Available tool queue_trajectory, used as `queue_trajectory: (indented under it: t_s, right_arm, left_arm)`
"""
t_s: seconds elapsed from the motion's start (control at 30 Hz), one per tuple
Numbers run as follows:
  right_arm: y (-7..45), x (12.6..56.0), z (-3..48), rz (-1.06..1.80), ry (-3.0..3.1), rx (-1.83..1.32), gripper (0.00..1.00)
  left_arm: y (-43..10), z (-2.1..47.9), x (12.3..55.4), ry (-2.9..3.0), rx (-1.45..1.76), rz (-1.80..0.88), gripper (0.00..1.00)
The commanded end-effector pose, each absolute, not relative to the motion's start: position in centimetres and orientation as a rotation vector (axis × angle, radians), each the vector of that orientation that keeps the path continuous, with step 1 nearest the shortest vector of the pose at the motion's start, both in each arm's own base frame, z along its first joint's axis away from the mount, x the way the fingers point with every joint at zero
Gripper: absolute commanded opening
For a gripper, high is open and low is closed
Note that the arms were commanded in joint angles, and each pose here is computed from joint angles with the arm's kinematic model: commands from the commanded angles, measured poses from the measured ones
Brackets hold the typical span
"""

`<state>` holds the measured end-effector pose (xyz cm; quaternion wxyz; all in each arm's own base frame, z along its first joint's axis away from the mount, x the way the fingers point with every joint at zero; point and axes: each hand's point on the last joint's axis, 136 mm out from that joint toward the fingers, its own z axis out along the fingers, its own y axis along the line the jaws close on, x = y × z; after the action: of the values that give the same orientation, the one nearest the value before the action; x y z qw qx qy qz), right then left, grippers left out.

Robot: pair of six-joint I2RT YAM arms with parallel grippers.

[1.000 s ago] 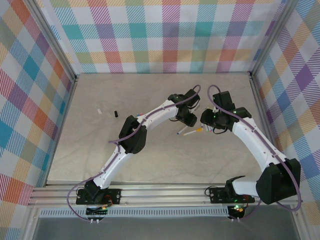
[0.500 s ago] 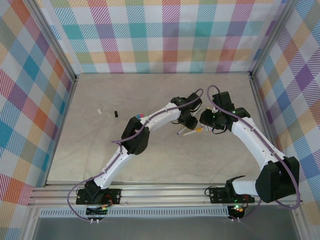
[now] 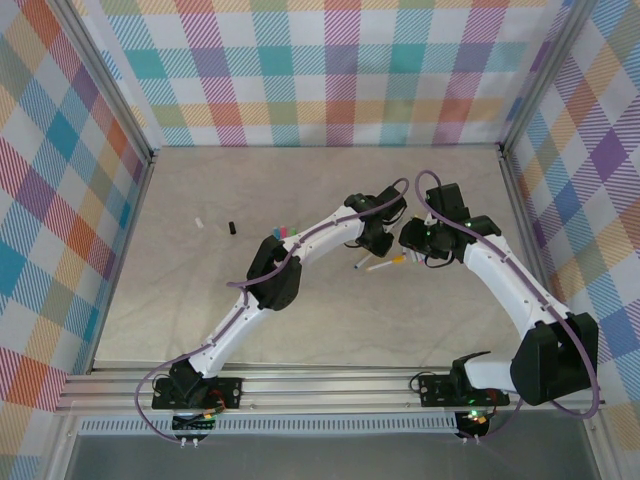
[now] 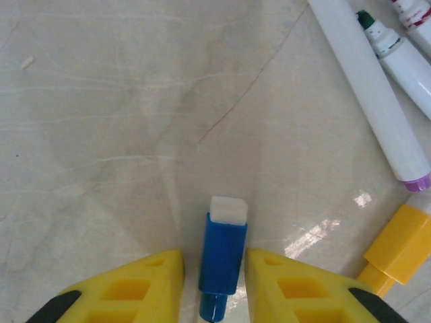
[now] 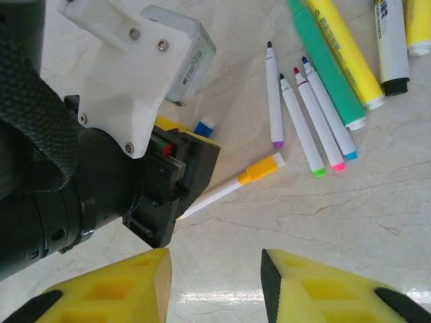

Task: Open the pen caps

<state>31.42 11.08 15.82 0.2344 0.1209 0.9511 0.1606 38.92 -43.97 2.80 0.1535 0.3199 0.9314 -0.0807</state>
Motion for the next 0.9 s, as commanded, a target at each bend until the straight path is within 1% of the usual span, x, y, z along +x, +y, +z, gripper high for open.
queue_trajectory:
  t_s: [0.0,0.07,0.1,0.17,0.3,0.5,0.7,0.77,0.87]
  right_arm:
    - [11.5,31.7,15.3,0.483,2.612,0.34,0.41]
    - [11.7,31.8,15.2,0.498,2.614,0.34,0.41]
    - [11.8,31.8,15.2,0.505,2.615,0.339,0.41]
    - [12.1,32.0,15.2,0.524,2.613,0.332,0.4]
    - [13.3,32.3,14.7,0.605,2.618,0.306,0.4]
    - [15.9,33.1,13.0,0.784,2.647,0.297,0.38]
    - [19.4,34.2,12.3,0.976,2.623,0.229,0.37]
    - [21.0,34.4,12.4,1.037,2.603,0.178,0.39]
    - [23.3,34.6,12.4,1.133,2.593,0.14,0.45]
  left_arm:
    - [-42.9,0.2,37.6,2.736,0.951,-0.127,0.26]
    - [-42.6,0.1,37.7,2.737,0.951,-0.104,0.23]
    - [-42.4,0.2,37.8,2.738,0.942,-0.099,0.2]
    - [-41.9,0.6,38.4,2.747,0.896,-0.103,0.19]
    - [-39.4,2.3,40.7,2.786,0.696,-0.181,0.12]
    - [-34.9,6.5,43.7,2.817,0.418,-0.341,0.09]
    - [-32.3,9.0,44.0,2.853,0.238,-0.49,0.09]
    - [-31.8,9.4,43.8,2.866,0.176,-0.533,0.08]
    - [-31.4,10.2,43.7,2.857,0.101,-0.61,0.08]
